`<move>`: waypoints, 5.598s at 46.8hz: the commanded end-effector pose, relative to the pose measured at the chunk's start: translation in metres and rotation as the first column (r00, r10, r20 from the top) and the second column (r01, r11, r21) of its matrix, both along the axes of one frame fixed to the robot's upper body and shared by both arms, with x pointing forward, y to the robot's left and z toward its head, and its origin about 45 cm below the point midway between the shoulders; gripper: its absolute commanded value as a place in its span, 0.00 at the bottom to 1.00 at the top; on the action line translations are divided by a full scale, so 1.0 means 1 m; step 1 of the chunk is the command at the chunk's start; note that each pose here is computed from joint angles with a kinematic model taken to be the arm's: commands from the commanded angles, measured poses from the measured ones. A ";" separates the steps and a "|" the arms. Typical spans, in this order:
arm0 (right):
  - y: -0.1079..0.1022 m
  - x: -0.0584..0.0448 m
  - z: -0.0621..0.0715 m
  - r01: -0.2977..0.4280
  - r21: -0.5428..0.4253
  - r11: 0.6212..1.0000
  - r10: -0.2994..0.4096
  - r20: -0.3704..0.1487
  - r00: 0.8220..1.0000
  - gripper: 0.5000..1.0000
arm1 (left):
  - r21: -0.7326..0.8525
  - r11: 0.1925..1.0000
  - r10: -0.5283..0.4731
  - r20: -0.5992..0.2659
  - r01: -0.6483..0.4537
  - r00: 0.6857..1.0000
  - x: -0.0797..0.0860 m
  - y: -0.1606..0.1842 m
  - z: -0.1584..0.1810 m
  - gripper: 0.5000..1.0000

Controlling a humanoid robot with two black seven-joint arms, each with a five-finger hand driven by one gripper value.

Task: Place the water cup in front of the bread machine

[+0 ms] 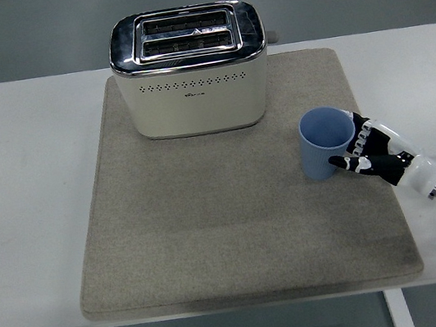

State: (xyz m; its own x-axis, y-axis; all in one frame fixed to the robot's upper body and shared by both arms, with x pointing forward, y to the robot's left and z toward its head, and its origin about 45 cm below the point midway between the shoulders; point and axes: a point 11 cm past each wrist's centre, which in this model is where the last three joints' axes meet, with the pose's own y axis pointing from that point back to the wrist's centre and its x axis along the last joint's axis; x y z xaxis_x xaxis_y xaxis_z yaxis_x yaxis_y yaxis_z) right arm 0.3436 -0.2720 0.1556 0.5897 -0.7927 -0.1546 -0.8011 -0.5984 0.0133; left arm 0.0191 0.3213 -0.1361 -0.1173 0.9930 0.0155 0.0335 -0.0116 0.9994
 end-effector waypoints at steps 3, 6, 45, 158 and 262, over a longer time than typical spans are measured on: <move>0.007 0.001 0.000 -0.002 0.011 1.000 0.001 0.003 1.000 0.86 | -0.001 1.000 -0.001 0.000 0.001 1.000 0.000 0.000 0.000 1.00; 0.011 0.002 0.000 0.000 0.011 1.000 0.000 0.007 1.000 0.86 | -0.001 1.000 -0.001 0.000 0.001 1.000 0.000 0.000 0.000 1.00; 0.038 0.002 -0.003 -0.026 0.042 0.999 0.026 0.015 1.000 0.81 | 0.000 1.000 0.000 0.000 0.000 1.000 0.000 0.000 0.000 1.00; 0.200 0.029 0.029 -0.171 0.045 0.984 0.163 0.143 0.976 0.02 | -0.001 1.000 -0.001 0.003 0.001 1.000 0.001 0.000 0.000 1.00; 0.204 0.034 0.000 -0.135 -0.026 0.990 0.137 0.100 0.986 0.85 | -0.001 1.000 -0.001 0.008 0.001 1.000 0.005 0.000 0.000 1.00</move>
State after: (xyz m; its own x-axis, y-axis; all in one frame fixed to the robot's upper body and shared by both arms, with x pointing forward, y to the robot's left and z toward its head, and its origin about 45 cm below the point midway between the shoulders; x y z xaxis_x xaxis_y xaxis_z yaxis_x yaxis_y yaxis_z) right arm 0.3787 -0.0680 0.1570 0.7047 -0.7060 -0.0708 -0.7094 -0.7028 -0.0533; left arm 0.0235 0.3208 -0.1358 -0.1165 0.9931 0.0134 0.0261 -0.0105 0.9996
